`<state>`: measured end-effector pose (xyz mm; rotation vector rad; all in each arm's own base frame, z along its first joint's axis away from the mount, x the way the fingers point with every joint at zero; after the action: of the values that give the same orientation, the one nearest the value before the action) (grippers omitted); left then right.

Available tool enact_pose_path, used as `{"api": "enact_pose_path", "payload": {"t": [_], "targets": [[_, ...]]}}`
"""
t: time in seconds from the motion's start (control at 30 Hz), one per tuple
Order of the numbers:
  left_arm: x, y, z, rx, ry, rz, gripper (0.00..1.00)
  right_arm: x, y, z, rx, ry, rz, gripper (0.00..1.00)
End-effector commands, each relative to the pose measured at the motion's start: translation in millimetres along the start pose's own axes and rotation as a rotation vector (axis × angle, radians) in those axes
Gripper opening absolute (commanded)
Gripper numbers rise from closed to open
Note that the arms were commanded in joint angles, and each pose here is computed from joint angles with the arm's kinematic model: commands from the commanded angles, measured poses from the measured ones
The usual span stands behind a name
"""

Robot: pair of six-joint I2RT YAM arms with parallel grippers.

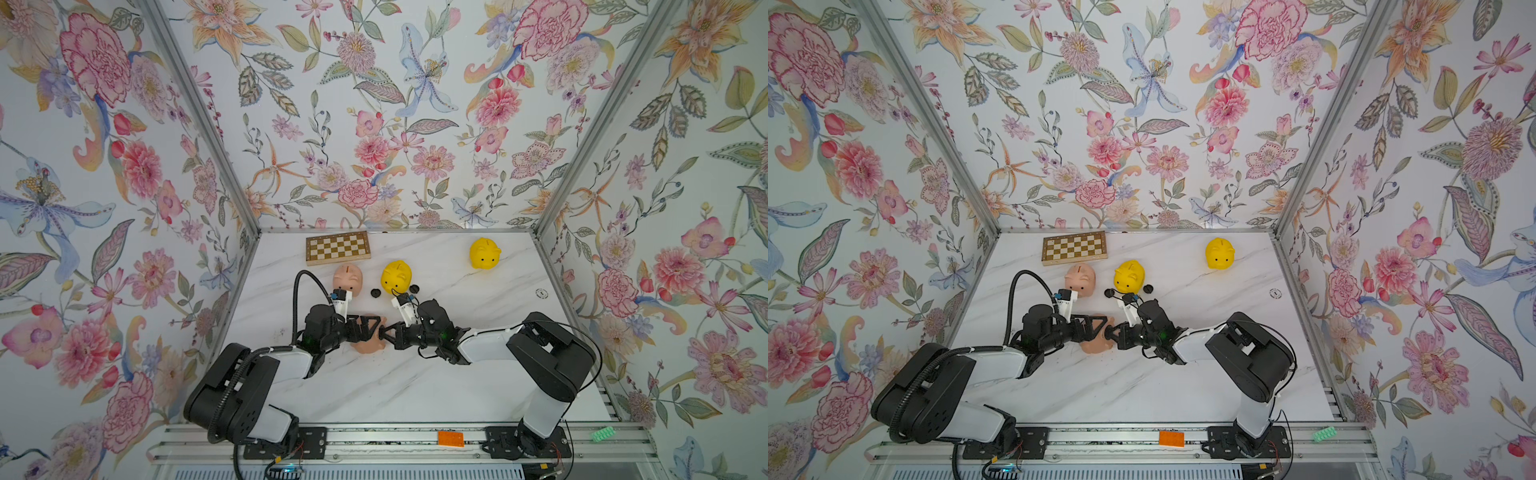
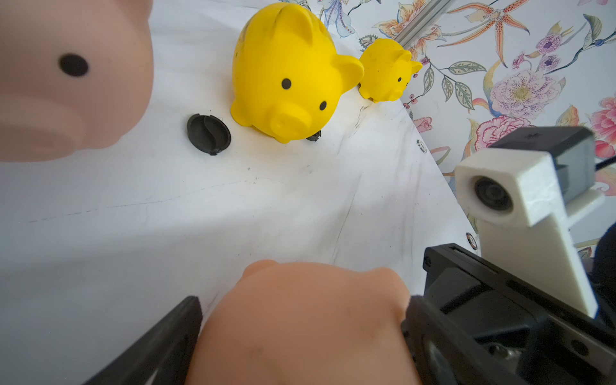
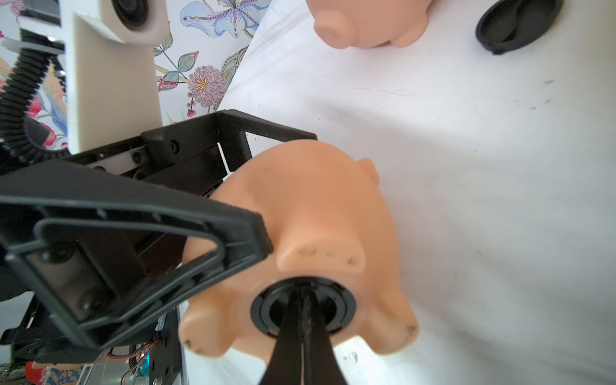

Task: Open piggy banks
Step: Open the lid on the piggy bank.

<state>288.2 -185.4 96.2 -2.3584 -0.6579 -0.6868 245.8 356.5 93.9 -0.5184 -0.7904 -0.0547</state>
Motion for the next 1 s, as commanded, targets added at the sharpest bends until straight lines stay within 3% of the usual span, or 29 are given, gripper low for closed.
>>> {"api": "enact_pose_path", "payload": {"t": [0.0, 0.23, 0.97], "targets": [[-35, 1, 14, 0.035, -0.033, 0.135, 0.98, 1, 9, 9, 0.026, -0.050, -0.009, 0.02], [-37, 4, 14, 0.022, -0.036, 0.154, 0.98, -5, 8, 8, -0.020, -0.136, -0.003, 0.00], [-41, 6, 15, 0.006, -0.041, 0.200, 0.97, -21, 4, 13, -0.143, -0.618, -0.045, 0.00]]}}
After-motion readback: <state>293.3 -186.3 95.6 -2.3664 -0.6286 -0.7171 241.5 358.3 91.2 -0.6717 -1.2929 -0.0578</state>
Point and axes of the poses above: each gripper's point midway between its finger pads, its own y axis out along the fingers, its own z axis along the line the jaws close on, x = y × z, the point moved 3 cm from there along -y, back along the fingers, and after that the axes turned 8 degrees about -y, right-handed, at the moved point
